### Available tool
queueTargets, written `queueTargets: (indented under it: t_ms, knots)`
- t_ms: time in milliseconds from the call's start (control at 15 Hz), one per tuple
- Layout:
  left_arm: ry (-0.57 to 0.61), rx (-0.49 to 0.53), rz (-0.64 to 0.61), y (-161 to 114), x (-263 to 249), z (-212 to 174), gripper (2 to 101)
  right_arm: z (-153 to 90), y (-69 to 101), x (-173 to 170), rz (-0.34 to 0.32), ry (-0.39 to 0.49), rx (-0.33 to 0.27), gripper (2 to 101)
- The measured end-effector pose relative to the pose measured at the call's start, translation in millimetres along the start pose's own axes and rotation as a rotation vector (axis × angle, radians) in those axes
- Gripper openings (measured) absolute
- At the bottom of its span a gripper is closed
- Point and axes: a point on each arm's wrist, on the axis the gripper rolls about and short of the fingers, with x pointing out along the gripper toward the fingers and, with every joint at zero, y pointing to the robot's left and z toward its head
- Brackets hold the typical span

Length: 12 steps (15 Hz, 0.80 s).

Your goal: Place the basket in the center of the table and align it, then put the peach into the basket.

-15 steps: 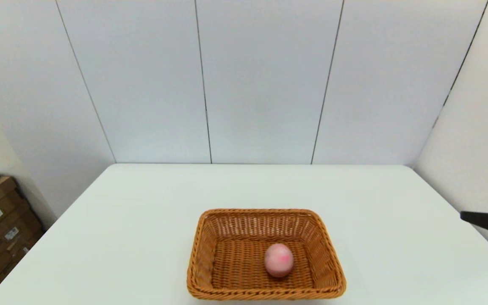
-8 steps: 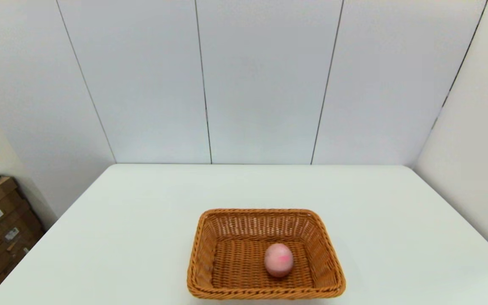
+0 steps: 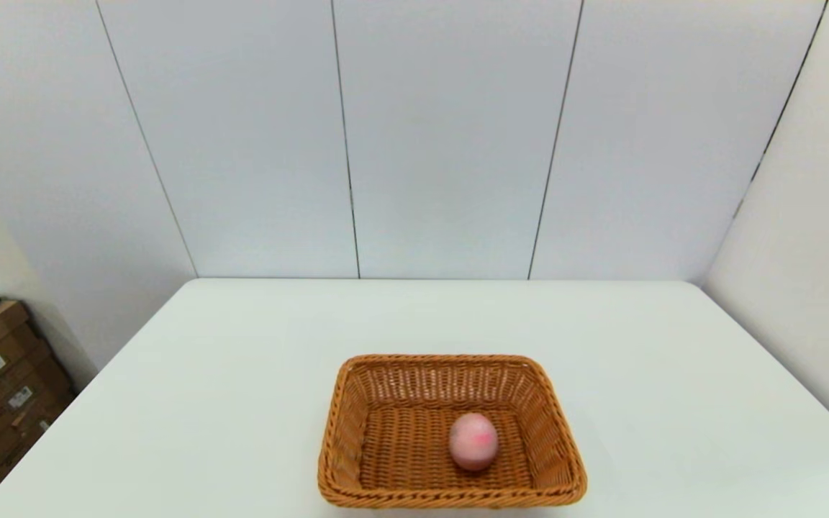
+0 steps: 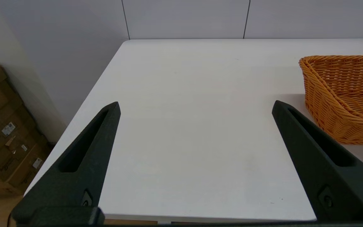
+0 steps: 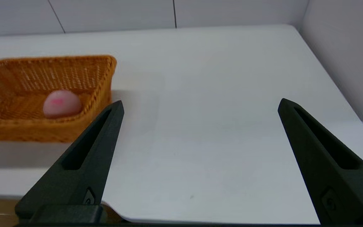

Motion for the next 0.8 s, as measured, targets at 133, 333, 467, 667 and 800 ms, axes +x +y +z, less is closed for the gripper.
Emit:
queueTargets:
  t_ms: [133, 333, 467, 667, 800]
  knots:
    - [0.0, 0.0, 0.001, 0, 0, 0, 97.8, -12, -0.7, -4, -0.015, 0.002, -0.03, 97.1]
    - [0.0, 0.001, 0.0, 0, 0, 0, 97.8, -20, -2.0, -3, -0.057, -0.033, -0.034, 97.1]
    - [0.0, 0.0, 0.0, 0, 0, 0, 97.8, -22, -2.1, -3, -0.058, -0.039, -0.037, 97.1]
    - [0.0, 0.0, 0.001, 0, 0, 0, 97.8, -22, -2.1, -3, -0.056, -0.042, -0.036, 97.1]
    - [0.0, 0.0, 0.0, 0, 0, 0, 97.8, -22, -2.1, -3, -0.057, -0.042, -0.034, 97.1]
